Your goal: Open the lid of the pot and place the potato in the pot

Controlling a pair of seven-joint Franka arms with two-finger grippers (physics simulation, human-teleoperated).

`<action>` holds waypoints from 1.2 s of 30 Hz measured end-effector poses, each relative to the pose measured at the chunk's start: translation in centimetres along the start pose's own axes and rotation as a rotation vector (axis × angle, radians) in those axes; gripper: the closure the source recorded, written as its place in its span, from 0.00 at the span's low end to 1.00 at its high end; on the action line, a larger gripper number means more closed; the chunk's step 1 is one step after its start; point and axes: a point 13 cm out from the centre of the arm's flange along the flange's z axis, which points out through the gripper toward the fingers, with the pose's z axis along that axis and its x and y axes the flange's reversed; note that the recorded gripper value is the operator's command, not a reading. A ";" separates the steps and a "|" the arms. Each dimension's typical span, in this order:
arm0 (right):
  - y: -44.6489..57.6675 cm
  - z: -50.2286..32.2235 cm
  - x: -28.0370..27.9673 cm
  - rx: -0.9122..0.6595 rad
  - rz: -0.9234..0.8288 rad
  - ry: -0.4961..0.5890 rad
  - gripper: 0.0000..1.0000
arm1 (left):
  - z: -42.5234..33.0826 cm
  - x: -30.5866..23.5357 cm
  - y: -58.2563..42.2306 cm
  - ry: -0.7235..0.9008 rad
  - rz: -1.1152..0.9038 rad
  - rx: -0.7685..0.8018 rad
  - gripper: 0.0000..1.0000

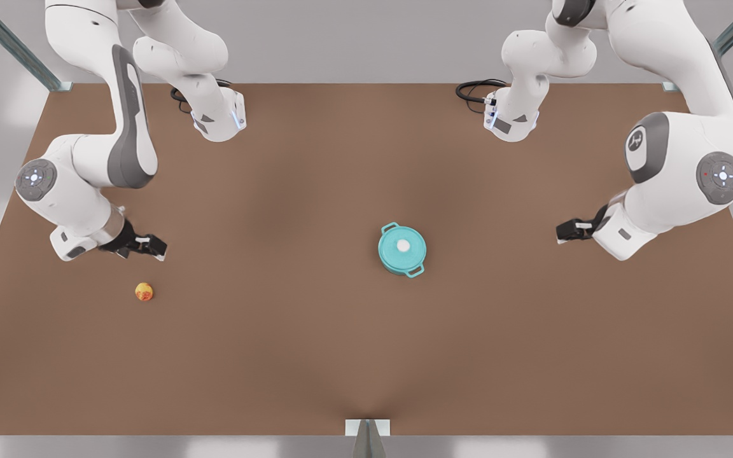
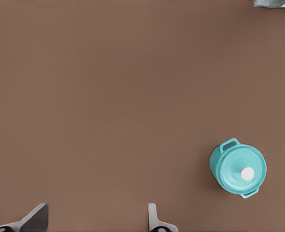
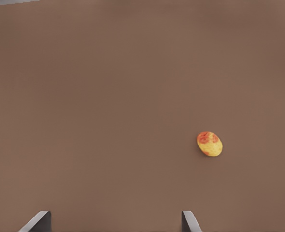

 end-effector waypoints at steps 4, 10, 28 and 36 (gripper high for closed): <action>-0.6 -0.5 -1.6 0.016 -0.026 -0.067 0.00 | 2.5 0.2 -10.1 -0.005 0.181 -0.022 0.00; 0.0 1.6 -2.2 0.081 -0.195 -0.039 0.00 | 16.5 9.3 -36.5 0.030 0.448 -0.113 0.00; -10.3 17.6 -3.2 0.097 -0.372 0.047 0.00 | 33.4 7.9 -35.1 -0.115 0.073 -0.169 0.00; -12.4 21.8 -0.7 0.064 -0.411 0.088 0.00 | 34.7 6.5 -34.1 -0.158 -0.036 -0.134 0.00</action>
